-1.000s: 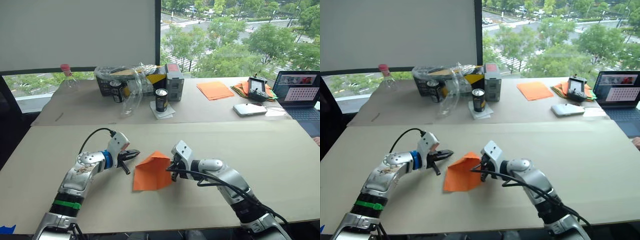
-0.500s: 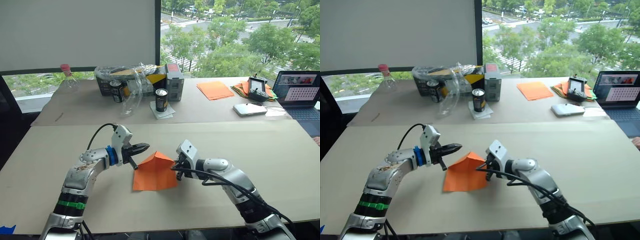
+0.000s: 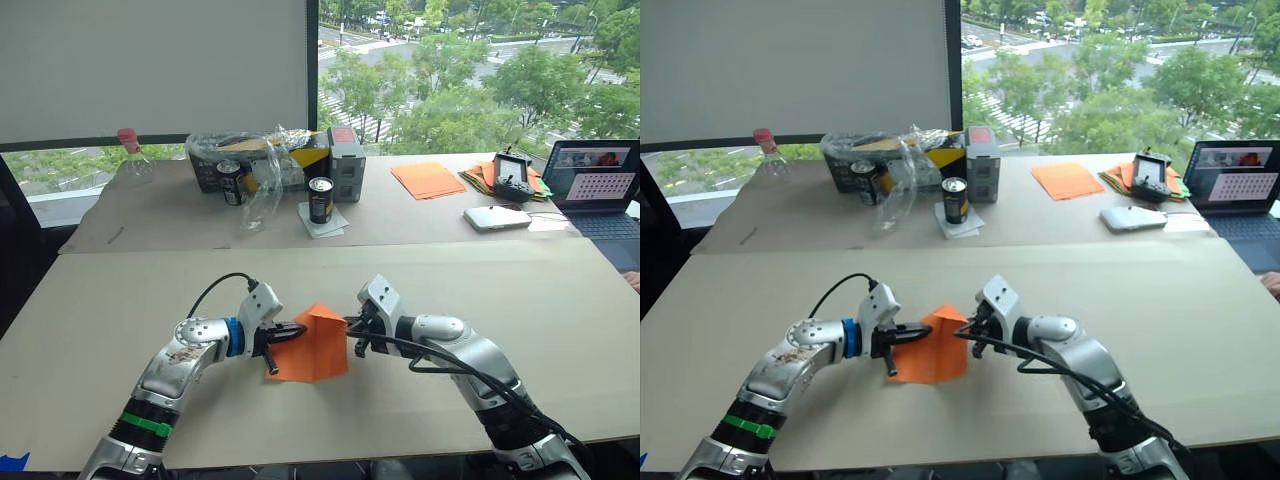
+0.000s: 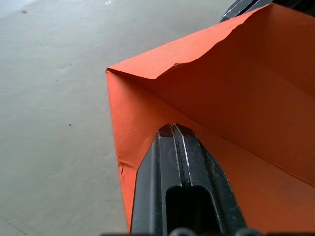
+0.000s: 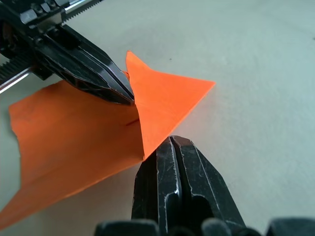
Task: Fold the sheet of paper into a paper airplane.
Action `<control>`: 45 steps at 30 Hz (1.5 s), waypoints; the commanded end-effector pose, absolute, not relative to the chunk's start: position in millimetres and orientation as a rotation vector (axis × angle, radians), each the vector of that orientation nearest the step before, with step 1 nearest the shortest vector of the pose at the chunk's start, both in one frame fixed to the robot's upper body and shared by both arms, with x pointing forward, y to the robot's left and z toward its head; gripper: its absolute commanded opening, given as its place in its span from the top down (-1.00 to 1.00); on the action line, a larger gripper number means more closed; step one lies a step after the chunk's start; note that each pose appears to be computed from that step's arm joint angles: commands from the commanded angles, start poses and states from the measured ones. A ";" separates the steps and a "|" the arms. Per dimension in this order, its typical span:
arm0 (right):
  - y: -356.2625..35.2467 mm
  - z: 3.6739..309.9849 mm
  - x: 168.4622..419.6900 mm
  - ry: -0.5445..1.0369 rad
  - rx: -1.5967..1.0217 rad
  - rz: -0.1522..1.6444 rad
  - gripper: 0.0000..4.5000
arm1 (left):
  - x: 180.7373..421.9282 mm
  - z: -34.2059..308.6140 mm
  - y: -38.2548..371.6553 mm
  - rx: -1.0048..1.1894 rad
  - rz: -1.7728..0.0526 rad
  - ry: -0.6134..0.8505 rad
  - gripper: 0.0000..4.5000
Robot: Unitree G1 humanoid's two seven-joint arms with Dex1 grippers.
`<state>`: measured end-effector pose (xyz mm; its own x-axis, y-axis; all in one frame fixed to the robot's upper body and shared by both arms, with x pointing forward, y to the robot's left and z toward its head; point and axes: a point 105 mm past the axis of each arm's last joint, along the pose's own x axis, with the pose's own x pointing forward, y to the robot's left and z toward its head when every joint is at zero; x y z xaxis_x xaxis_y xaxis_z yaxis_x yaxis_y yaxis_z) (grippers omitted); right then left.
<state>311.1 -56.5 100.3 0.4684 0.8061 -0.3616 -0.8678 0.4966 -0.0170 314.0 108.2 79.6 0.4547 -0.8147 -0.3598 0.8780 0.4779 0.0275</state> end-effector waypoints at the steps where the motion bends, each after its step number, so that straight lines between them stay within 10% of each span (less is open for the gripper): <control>1: -44.9 120.6 308.5 0.254 -0.188 1.075 1.00 | 315.4 81.1 109.0 0.244 -1.043 0.299 0.99; 21: -52.6 104.4 312.6 0.310 -0.201 1.034 1.00 | 328.9 135.5 100.2 -0.054 -1.014 0.152 0.99; 45: -41.8 119.5 319.6 0.260 -0.192 1.045 1.00 | 316.2 98.1 93.3 0.094 -1.032 0.248 0.99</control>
